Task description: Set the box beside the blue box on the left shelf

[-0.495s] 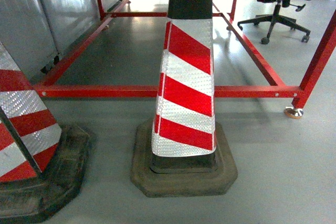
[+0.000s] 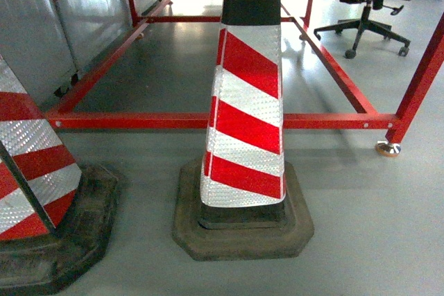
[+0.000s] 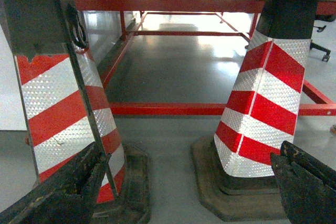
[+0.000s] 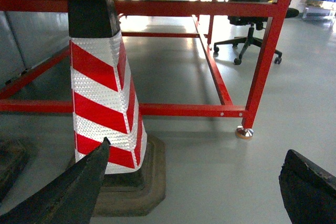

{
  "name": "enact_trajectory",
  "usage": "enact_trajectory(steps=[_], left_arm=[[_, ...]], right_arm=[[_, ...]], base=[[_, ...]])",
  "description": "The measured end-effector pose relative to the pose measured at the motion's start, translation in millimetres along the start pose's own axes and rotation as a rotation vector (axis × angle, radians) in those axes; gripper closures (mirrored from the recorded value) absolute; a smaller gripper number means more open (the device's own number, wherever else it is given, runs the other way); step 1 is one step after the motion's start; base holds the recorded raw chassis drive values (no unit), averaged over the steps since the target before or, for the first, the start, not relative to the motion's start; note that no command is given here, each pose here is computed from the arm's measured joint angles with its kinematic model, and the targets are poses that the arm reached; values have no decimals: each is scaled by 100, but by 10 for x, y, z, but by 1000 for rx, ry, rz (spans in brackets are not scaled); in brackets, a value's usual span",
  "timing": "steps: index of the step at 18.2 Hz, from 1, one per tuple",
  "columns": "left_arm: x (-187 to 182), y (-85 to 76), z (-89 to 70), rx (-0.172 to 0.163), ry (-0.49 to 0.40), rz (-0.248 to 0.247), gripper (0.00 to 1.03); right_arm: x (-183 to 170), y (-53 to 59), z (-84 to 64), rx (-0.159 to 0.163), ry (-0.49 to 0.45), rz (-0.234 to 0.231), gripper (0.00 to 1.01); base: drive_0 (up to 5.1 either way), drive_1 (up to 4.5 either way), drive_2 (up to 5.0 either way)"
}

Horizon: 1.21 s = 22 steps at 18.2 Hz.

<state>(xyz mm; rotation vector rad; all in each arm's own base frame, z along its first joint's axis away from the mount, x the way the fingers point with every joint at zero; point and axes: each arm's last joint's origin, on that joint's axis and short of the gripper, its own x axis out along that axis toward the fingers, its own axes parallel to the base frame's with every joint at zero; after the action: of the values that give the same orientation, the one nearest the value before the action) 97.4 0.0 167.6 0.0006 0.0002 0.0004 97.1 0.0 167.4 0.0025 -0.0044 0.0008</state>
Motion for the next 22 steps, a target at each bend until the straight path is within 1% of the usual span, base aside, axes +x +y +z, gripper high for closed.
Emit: enact_trajectory(steps=[22], left_arm=[[0,0,1,1,-1,-1,5]], right_arm=[[0,0,-1,0,1,-1,3]], base=[[0,0,0]])
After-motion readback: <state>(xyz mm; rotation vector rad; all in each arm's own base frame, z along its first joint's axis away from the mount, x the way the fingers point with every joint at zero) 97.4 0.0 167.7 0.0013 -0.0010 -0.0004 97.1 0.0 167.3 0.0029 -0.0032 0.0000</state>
